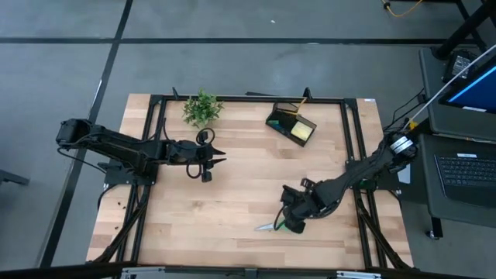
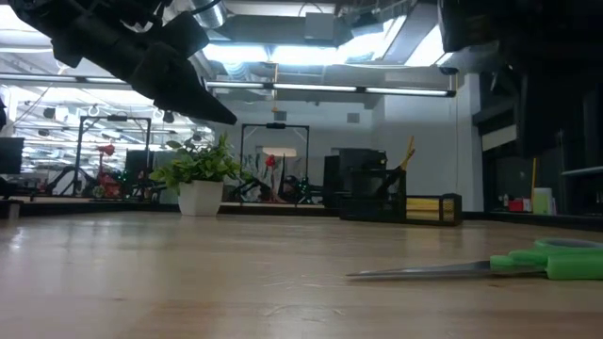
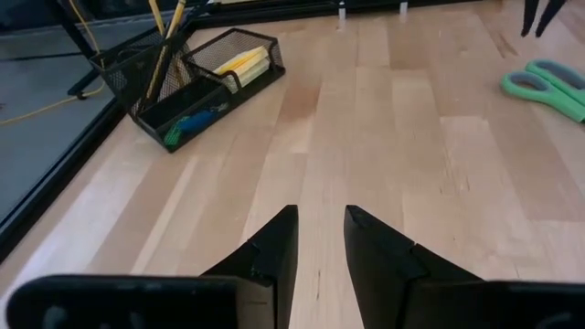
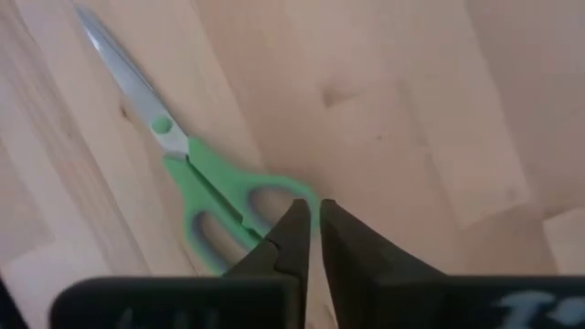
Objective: Pick and place office supplies into organizer
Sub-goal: Put the green scissors into the black desk organizer
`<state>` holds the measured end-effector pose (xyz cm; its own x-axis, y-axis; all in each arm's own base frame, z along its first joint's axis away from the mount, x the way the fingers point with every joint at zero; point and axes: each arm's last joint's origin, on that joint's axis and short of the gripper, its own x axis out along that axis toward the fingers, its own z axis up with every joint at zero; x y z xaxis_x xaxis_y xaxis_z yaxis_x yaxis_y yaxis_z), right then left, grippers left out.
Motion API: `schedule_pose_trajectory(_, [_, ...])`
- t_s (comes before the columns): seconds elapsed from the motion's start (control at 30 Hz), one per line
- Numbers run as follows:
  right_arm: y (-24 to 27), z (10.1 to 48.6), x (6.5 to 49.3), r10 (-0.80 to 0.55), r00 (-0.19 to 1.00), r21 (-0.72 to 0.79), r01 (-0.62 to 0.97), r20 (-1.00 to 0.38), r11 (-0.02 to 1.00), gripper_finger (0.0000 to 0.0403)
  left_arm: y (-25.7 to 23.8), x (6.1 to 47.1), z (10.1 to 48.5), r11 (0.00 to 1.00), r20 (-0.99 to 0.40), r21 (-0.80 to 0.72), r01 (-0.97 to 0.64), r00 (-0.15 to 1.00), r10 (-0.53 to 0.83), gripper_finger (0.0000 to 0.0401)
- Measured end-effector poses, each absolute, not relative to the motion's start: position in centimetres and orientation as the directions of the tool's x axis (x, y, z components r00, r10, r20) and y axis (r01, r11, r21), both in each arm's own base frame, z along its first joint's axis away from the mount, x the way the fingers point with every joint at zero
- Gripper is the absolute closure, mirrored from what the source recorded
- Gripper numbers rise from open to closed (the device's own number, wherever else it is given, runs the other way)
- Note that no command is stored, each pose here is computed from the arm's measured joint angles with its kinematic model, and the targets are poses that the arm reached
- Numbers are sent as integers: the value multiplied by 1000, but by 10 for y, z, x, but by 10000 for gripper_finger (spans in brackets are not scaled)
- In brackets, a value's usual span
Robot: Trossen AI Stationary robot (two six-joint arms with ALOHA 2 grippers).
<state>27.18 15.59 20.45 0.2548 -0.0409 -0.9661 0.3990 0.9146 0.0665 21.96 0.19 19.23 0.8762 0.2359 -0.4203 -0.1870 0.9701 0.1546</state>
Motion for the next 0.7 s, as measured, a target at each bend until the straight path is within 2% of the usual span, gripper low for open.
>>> schedule_pose_trajectory(0.27, [161, 184, 276, -41, 181, 44, 437, -983, 898, 327, 2, 220, 193, 970, -418, 154, -188, 877, 236, 315])
schedule_pose_trajectory(0.53, [163, 183, 278, -14, 191, 73, 439, -981, 895, 276, 2, 220, 193, 971, -414, 139, -195, 879, 235, 315])
schedule_pose_trajectory(0.7, [161, 169, 273, -5, 165, 71, 446, -986, 892, 264, 2, 220, 193, 971, -415, 139, -195, 879, 236, 315])
